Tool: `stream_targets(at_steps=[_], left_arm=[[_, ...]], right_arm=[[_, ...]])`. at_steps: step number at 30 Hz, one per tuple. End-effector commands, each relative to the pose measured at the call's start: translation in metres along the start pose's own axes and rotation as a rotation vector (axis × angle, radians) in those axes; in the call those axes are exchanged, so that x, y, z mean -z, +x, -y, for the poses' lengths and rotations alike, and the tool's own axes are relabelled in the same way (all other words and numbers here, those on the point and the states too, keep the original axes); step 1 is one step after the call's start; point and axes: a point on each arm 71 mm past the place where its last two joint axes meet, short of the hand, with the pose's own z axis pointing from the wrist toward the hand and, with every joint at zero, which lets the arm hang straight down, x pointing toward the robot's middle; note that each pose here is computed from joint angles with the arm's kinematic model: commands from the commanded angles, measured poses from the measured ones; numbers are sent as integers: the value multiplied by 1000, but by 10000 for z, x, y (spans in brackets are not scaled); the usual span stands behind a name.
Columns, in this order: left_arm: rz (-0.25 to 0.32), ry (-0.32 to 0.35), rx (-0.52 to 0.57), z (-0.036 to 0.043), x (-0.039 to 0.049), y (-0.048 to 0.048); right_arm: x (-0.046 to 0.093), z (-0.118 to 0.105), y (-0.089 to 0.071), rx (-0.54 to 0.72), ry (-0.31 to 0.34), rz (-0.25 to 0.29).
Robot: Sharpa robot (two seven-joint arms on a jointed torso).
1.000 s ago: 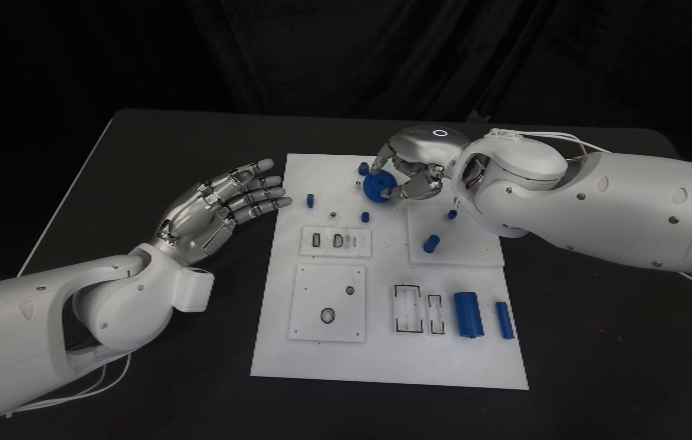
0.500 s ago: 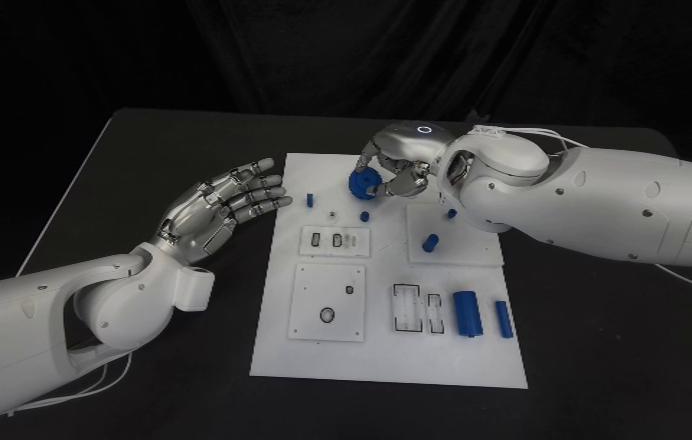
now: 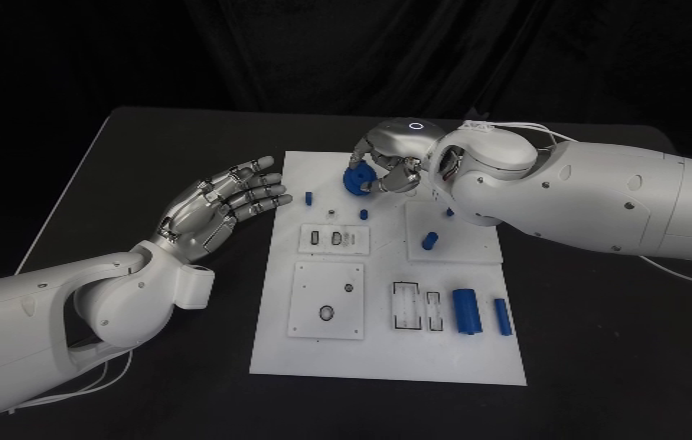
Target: Assemble the parts on the task board
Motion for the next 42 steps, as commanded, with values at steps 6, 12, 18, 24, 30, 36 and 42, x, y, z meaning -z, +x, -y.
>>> stream_targets(at_steps=[6,12,18,24,30,36,42], left_arm=[[-13,180,14,124,2,14],[-13,178,14,122,0,12],[-15,177,16,117,-7,11],[-15,177,17,118,-6,10],[-8,180,13,134,20,-2],[4,181,5,152,51,-8],[9,179,4,163,79,17]], right_arm=[[-27,10,34,10,17,-25],[-35,12,37,12,23,-26],[-34,15,39,12,25,-26],[-8,44,34,11,30,-19],[95,119,-24,1,28,54],[393,296,-152,-24,66,117],[804,517,-269,-38,152,137]])
